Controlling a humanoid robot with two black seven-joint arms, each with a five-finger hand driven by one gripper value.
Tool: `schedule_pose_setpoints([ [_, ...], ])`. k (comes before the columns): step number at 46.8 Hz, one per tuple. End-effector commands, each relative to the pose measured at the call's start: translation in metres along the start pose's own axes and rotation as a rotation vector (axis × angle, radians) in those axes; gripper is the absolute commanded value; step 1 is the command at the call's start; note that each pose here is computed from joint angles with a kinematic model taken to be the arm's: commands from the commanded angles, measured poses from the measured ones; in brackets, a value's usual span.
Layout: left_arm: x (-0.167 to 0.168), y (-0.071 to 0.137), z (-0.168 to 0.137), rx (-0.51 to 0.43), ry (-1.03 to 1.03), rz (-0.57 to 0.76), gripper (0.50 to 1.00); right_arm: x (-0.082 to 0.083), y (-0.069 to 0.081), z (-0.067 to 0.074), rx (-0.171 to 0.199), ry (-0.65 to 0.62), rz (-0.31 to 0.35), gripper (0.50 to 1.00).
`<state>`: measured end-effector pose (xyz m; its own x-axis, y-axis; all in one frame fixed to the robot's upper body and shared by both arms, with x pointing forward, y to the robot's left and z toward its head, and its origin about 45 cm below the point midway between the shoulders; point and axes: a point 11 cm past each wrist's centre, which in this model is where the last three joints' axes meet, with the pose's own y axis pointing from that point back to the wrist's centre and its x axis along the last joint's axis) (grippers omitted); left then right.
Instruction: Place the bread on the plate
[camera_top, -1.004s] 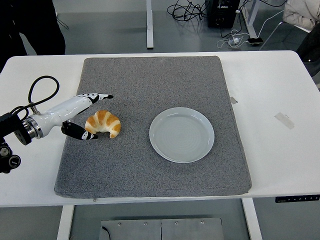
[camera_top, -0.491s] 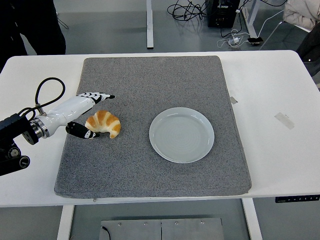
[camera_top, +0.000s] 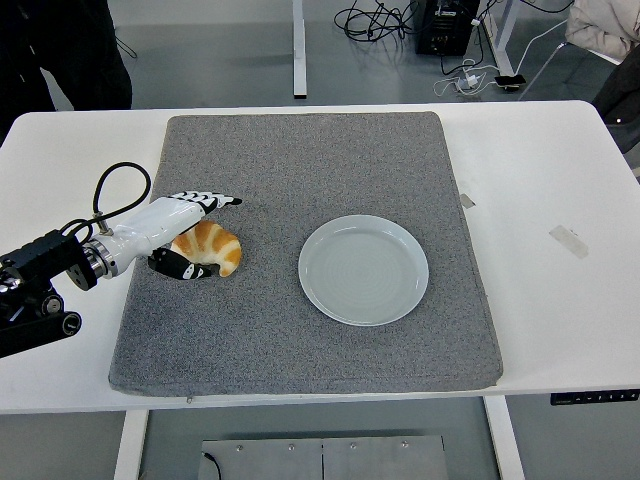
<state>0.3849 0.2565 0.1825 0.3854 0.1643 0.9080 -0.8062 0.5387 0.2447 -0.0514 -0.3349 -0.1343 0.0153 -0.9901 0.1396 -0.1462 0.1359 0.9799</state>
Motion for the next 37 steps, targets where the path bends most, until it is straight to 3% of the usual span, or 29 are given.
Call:
schedule_pose_setpoints([
  [1, -0.002, -0.003, 0.0, 0.001, -0.003, -0.002, 0.895, 0.0, 0.0, 0.0, 0.001, 0.0, 0.0, 1.0],
  [6, -0.007, -0.001, -0.002, 0.005, -0.012, -0.022, 0.748, 0.0, 0.0, 0.0, 0.0, 0.001, 0.001, 1.0],
  [18, -0.015, 0.0, -0.004, 0.01, -0.023, -0.048, 0.507, 0.0, 0.0, 0.0, 0.0, 0.0, 0.001, 1.0],
  [37, 0.027, -0.011, -0.001, 0.008, 0.018, 0.065, 0.5, 0.0, 0.0, 0.0, 0.0, 0.001, 0.0, 1.0],
])
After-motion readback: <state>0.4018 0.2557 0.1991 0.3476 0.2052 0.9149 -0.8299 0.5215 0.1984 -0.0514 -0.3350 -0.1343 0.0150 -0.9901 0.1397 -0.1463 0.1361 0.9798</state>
